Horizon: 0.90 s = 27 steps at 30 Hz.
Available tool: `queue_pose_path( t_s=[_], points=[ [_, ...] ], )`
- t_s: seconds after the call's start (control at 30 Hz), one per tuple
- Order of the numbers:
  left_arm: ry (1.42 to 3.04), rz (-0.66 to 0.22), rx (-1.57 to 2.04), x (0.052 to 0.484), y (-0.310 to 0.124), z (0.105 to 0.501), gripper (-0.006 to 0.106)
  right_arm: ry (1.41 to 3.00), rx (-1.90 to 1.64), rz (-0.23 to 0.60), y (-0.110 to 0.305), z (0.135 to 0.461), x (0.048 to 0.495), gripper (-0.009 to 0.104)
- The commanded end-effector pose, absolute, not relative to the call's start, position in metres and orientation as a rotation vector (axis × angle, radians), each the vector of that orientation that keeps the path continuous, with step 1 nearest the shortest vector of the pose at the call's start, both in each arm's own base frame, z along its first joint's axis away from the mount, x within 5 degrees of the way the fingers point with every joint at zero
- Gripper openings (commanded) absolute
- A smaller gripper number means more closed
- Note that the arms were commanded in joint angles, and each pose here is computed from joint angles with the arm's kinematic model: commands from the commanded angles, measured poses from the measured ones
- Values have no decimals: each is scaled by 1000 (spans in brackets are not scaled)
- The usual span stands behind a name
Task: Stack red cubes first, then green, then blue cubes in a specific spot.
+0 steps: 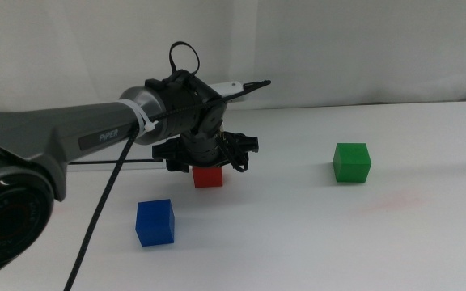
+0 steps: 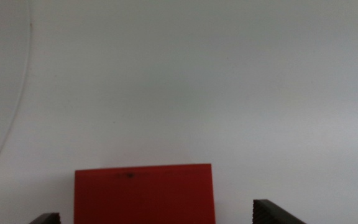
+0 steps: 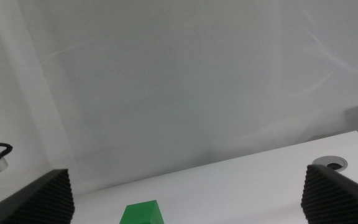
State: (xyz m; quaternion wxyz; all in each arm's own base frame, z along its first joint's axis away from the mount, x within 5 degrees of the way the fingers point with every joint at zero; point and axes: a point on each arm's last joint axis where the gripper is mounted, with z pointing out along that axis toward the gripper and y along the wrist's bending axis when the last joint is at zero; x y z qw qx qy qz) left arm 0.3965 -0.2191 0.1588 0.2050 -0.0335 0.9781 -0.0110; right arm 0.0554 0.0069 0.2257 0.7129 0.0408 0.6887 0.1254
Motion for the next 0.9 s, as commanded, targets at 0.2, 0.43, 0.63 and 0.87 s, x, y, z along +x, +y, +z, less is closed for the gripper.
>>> queue_pose_path(
  t_s=[0.2, 0.43, 0.63, 0.87],
  points=[
    [2744, -10, -106, 398, -220, 146, 70, 1523, 84, 265, 7, 224, 55, 103],
    [2730, 55, -61, 399, -216, 149, 2, 1523, 84, 265, 7, 224, 55, 103],
    [2700, 16, -65, 392, -218, 177, -3, 1523, 84, 265, 7, 224, 55, 103],
    [2628, -7, -68, 347, -249, 236, -3, 1523, 84, 265, 7, 224, 55, 103]
  ],
)
